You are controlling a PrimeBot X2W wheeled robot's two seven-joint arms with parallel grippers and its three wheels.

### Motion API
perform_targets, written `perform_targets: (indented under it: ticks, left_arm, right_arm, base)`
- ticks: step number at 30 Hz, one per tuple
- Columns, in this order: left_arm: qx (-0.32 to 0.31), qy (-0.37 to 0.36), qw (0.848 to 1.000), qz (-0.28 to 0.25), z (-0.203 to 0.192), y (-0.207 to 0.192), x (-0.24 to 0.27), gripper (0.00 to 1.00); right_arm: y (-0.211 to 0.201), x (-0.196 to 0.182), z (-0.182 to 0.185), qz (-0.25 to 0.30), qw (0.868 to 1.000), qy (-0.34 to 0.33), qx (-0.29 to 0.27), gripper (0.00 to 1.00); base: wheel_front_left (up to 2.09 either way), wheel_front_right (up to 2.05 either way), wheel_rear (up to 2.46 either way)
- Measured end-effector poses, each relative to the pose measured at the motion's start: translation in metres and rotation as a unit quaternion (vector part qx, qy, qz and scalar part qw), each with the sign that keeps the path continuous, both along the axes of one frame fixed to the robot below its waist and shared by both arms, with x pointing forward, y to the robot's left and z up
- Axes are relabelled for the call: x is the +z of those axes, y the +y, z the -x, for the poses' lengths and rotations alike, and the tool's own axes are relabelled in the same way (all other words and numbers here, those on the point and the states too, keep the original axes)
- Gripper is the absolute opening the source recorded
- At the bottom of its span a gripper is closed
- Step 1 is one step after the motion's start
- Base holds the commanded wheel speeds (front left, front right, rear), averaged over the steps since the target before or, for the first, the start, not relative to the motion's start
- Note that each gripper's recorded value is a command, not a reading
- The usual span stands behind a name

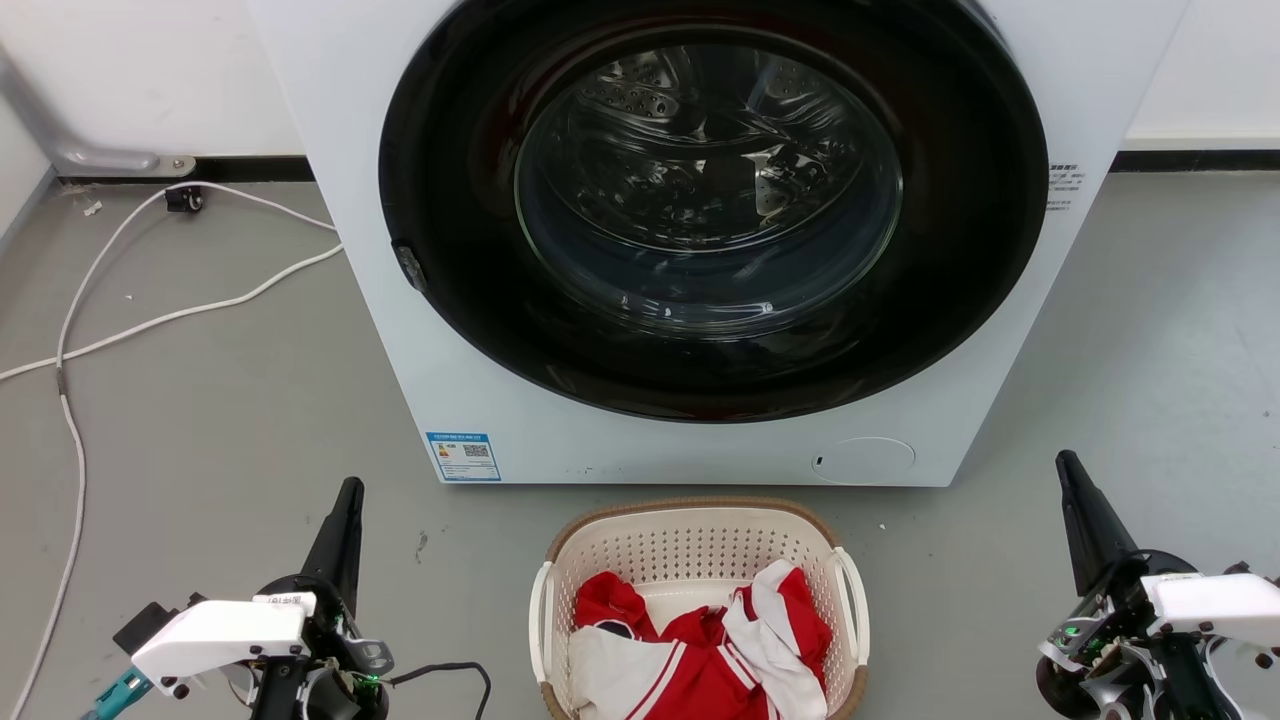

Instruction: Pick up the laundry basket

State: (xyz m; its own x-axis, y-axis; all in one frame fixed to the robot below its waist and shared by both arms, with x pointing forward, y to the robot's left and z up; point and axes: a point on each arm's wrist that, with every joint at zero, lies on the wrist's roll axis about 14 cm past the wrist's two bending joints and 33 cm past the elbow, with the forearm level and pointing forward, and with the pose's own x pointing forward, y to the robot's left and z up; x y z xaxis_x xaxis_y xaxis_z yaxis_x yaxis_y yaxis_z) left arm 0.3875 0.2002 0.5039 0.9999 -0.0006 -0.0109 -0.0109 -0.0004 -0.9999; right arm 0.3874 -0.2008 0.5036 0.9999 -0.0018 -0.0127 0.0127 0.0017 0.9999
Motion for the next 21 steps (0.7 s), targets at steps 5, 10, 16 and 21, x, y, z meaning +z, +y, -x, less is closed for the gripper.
perform_targets:
  ticks: [5,10,16,21]
  left_arm:
    - [0.0,0.0,1.0,0.0,0.0,0.0,0.0,0.0]
    - [0.0,0.0,1.0,0.0,0.0,0.0,0.0,0.0]
    - [0.0,0.013,1.0,0.002,0.003,-0.001,-0.009,1.0]
    - [-0.005,0.024,1.0,-0.004,0.007,-0.009,-0.016,1.0]
  right_arm:
    - [0.0,0.0,0.0,0.0,1.0,0.0,0.0,0.0]
    - [0.0,0.0,0.0,0.0,1.0,0.0,0.0,0.0]
    - [0.0,-0.009,0.004,-0.002,1.0,0.014,-0.001,1.0]
    - [0.001,-0.015,0.009,0.002,1.0,0.023,-0.005,1.0]
  base:
    - [0.0,0.0,0.0]
    - [0.0,0.0,0.0]
    - [0.0,0.0,0.0]
    - [0.0,0.0,0.0]
